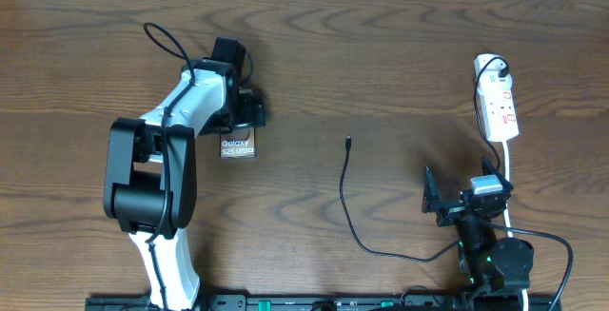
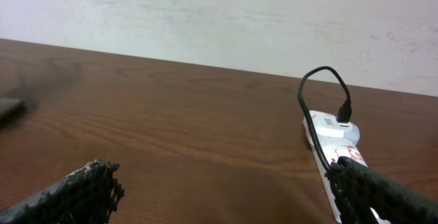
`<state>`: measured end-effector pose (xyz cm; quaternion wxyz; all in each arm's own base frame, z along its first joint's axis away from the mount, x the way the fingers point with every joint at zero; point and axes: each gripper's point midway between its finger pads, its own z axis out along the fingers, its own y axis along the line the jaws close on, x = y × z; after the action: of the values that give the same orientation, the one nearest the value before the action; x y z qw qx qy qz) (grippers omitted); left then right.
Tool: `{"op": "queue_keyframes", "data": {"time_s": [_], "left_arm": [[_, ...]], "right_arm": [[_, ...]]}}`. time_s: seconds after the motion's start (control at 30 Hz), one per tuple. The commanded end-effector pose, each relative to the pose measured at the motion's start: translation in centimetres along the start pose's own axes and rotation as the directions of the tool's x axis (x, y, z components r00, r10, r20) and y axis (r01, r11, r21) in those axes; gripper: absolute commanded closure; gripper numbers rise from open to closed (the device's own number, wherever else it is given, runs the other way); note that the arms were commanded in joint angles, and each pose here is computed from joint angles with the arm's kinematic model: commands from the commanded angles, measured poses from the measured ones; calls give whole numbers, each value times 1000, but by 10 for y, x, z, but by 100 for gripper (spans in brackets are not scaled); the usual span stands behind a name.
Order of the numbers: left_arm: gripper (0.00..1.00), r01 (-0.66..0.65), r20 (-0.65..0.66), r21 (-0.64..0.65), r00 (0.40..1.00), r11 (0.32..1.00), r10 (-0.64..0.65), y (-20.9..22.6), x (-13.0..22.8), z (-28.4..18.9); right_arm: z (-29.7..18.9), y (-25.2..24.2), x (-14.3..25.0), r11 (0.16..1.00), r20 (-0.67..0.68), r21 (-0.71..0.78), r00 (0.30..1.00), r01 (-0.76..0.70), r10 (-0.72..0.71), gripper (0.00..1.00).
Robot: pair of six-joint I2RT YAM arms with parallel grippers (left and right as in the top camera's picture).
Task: Plug charger to phone and switch on socket
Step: 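Close the left gripper on the phone box and lift it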
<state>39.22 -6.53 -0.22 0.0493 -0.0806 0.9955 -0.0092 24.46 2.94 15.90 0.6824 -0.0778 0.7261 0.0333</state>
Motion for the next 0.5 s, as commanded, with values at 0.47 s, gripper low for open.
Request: {"op": "queue_keyframes", "data": {"time_s": [0.47], "left_arm": [[25, -28, -55, -32, 998, 999, 26, -5, 16, 17]], "right_arm": [[0, -1, 0, 1000, 0, 7, 1000, 2, -2, 1]]}}
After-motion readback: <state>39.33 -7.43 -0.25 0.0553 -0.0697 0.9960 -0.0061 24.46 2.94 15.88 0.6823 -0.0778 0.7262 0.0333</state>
